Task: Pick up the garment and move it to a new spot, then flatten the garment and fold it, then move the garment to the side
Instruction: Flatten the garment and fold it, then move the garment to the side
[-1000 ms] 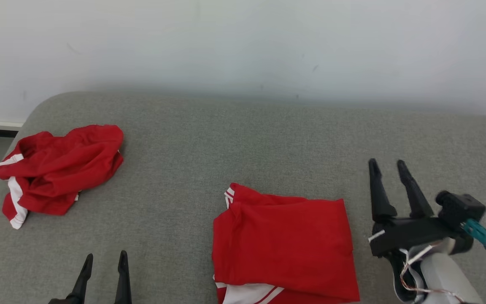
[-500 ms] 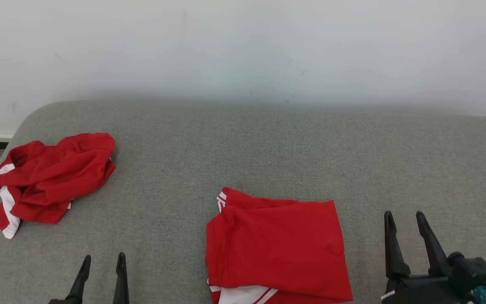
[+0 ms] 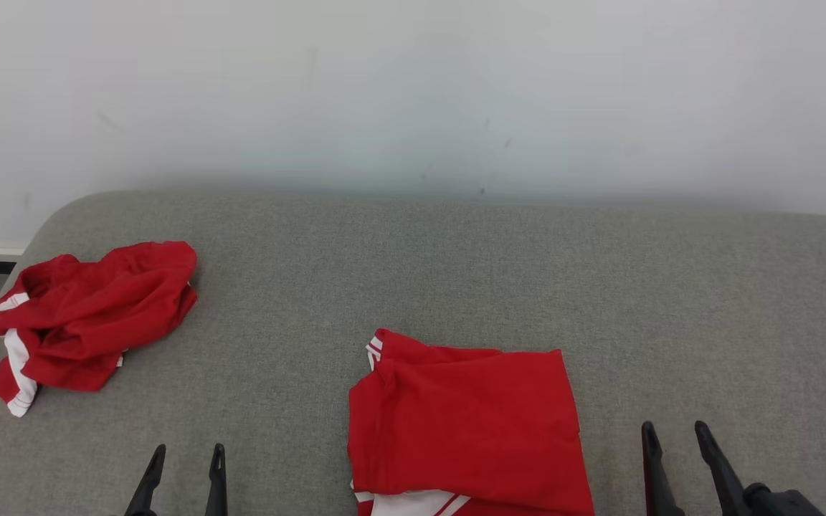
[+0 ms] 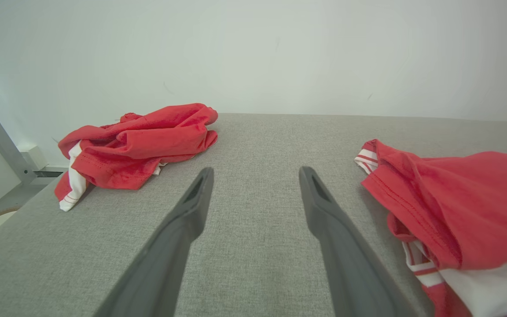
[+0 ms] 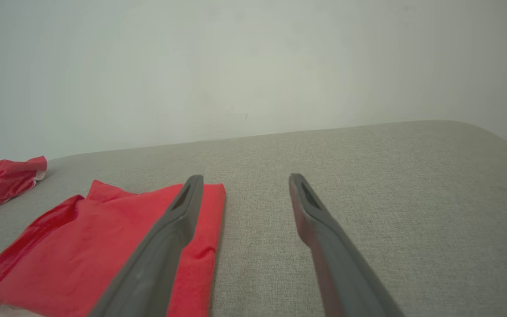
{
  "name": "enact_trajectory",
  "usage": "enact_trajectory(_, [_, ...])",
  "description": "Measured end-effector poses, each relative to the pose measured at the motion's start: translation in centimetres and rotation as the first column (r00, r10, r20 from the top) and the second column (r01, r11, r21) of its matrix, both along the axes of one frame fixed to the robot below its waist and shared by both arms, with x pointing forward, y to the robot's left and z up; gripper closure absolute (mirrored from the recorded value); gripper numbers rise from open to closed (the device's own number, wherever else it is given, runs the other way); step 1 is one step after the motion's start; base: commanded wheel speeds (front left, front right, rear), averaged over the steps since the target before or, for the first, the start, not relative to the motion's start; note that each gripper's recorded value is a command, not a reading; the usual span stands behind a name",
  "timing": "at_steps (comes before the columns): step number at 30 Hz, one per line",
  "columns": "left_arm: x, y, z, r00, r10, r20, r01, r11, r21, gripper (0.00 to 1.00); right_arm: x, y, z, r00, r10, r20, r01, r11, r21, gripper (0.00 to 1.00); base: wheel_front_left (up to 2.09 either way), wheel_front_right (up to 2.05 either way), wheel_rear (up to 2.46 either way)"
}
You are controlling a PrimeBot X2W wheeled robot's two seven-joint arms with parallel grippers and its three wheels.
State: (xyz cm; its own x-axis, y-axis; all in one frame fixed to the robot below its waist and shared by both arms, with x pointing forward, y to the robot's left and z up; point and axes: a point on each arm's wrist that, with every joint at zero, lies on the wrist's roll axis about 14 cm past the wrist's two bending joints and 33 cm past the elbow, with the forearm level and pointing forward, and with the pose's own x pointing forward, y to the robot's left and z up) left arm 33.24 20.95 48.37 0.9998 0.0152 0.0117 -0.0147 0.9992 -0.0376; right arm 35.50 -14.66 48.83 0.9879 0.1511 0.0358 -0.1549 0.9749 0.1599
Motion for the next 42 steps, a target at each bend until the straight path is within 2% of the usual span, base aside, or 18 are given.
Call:
enact_trajectory(8, [-0.5,-0.3,-0.3,1.0,-0.008,-0.009,0.008,1.0,0.011,0.0,-1.0,1.0,-1.8,0.998,0.03,-0.056,-0.031,0.999,-0.011,0.0,0.0,0.0,0.0])
enact_trajectory(27, [-0.5,-1.4,0.0,0.999,-0.045,0.002,0.045,0.999,-0.007,0.0,-0.8,0.9,-2.1,0.997,0.03,-0.066,-0.03,0.999,-0.011,0.0,0.0,0.0,0.0])
enact_trajectory(42, [-1.3,-0.7,-1.6,0.998,-0.032,-0.048,0.031,0.999,-0.028,0.0,-0.2,0.4,-1.8,0.998,0.02,-0.052,-0.023,0.998,-0.058,0.0,0.0,0.0,0.0])
